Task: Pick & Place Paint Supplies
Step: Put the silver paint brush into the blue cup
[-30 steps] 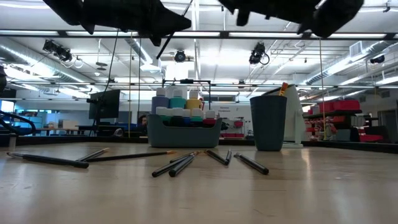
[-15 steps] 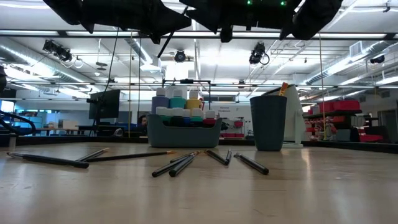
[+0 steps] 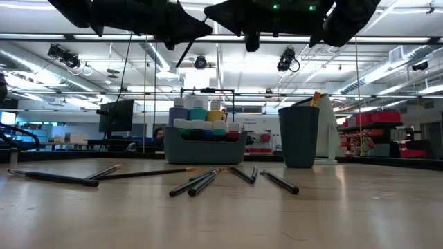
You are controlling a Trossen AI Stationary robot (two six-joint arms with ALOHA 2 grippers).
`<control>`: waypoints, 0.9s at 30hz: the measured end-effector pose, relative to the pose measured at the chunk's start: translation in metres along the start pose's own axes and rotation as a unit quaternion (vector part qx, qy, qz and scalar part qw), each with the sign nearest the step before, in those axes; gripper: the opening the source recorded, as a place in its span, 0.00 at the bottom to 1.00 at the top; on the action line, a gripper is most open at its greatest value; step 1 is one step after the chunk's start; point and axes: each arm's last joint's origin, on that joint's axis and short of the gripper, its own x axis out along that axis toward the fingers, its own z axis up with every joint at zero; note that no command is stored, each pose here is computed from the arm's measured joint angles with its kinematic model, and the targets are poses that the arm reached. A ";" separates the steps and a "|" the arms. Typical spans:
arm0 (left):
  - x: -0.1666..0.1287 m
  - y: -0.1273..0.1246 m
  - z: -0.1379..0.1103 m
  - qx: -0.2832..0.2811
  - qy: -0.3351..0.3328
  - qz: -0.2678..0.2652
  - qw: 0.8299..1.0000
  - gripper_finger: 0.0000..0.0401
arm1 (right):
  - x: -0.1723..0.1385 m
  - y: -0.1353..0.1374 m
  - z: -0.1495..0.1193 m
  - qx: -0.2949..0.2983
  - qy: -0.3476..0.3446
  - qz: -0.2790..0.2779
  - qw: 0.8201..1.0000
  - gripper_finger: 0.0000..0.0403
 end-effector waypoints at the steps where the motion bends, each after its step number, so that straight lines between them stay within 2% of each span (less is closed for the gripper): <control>1: 0.000 0.000 0.000 0.000 0.000 0.000 1.000 0.07 | 0.000 0.000 0.000 0.000 0.000 -0.001 1.000 0.03; 6: 0.000 0.000 -0.001 -0.011 0.004 -0.003 1.000 0.14 | -0.001 0.005 0.000 0.016 0.001 0.000 1.000 0.03; 9: 0.000 -0.001 -0.003 -0.031 0.014 -0.005 0.999 0.17 | -0.005 0.013 0.006 -0.001 0.009 -0.011 1.000 0.02; 14: 0.000 -0.001 -0.008 -0.036 0.041 -0.006 0.999 0.21 | -0.024 0.024 0.027 -0.039 0.088 -0.065 0.993 0.01; 16: 0.000 -0.001 -0.009 -0.031 0.047 -0.006 0.998 0.22 | -0.035 0.027 0.039 -0.036 0.111 -0.082 0.990 0.01; 21: 0.000 -0.001 -0.009 -0.017 0.049 -0.005 0.999 0.23 | -0.066 0.025 0.067 -0.048 0.159 -0.136 0.977 0.01; 27: 0.000 -0.001 -0.010 -0.018 0.050 -0.005 0.999 0.22 | -0.093 0.011 0.076 -0.072 0.228 -0.202 0.950 0.01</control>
